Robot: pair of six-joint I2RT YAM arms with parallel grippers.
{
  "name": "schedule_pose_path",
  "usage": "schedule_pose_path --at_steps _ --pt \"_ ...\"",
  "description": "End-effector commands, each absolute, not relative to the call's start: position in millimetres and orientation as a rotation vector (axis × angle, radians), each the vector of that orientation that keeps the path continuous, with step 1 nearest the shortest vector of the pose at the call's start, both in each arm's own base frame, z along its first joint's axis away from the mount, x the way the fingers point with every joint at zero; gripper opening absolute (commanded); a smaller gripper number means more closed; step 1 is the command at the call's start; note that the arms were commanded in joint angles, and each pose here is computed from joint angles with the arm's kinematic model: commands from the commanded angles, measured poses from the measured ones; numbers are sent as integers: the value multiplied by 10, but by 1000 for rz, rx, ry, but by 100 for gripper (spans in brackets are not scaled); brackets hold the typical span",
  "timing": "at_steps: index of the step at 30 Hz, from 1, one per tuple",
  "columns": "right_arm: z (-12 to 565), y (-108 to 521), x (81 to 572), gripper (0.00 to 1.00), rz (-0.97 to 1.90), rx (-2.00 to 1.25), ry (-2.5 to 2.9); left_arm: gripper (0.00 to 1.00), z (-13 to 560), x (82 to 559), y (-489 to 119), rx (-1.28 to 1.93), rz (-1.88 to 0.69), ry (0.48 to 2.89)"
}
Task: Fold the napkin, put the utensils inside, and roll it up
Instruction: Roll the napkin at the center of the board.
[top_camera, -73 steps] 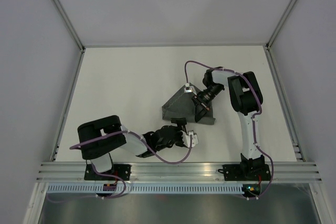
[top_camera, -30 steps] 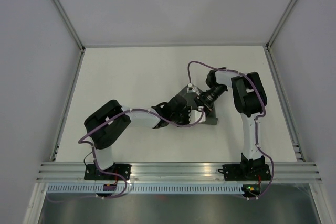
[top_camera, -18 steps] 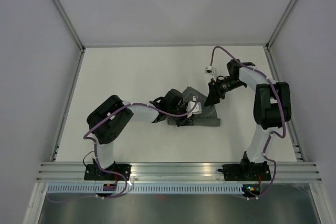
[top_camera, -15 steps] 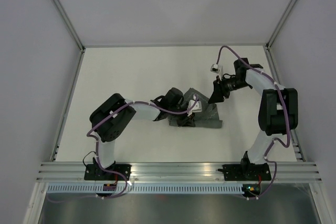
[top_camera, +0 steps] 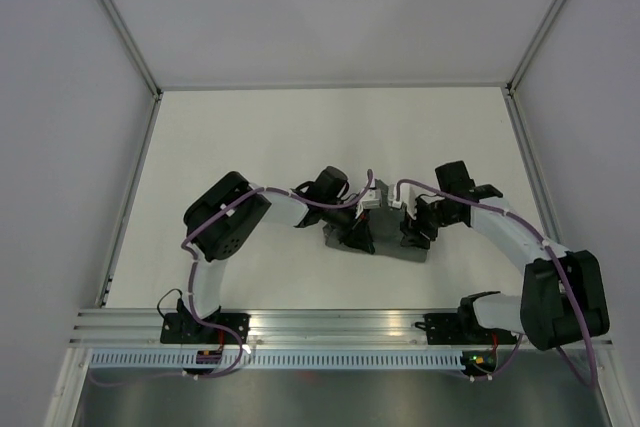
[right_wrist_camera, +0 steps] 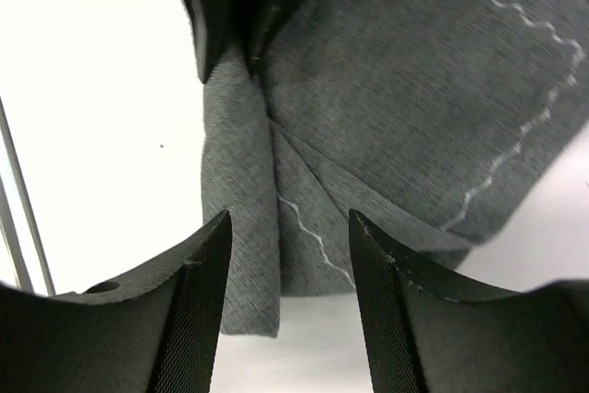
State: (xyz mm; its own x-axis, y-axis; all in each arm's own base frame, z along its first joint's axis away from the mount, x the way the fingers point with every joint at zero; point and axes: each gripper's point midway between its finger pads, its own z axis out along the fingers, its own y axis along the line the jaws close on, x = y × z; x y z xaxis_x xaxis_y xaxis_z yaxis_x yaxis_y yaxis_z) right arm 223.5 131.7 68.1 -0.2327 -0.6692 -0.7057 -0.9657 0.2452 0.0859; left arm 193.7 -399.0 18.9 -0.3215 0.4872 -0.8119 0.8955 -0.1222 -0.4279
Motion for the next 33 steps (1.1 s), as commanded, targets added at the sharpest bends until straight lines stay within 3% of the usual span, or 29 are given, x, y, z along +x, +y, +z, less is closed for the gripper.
schedule_pose_path --at_steps 1,17,20,21,23,26,28,31,33 --pt "660 1395 2272 60 571 -1617 1834 2 -548 1433 -3462 1478 -1473 2252" --pt "200 1637 2004 61 410 -1756 1806 2 -573 1494 -3483 1385 -1538 2308" --pt "137 1605 2021 48 389 -1747 1843 3 -544 1503 -3501 1377 -1547 2310" --pt "141 1610 2029 35 392 -1740 1848 3 -536 1515 -3508 1374 -1541 2310" --pt "149 1600 2063 21 369 -1724 1855 6 -488 1577 -3533 1361 -1496 2306" --pt "170 1596 2086 9 376 -1741 1893 8 -413 1704 -3571 1321 -1422 2288" --pt "139 1584 2065 8 408 -1756 1925 9 -362 1789 -3593 1252 -1377 2301" --pt "116 1560 2060 3 436 -1765 1958 20 -239 1941 -3637 1152 -1320 2305" --pt "89 1559 2060 2 466 -1775 1979 45 -142 2015 -3657 1070 -1313 2314"
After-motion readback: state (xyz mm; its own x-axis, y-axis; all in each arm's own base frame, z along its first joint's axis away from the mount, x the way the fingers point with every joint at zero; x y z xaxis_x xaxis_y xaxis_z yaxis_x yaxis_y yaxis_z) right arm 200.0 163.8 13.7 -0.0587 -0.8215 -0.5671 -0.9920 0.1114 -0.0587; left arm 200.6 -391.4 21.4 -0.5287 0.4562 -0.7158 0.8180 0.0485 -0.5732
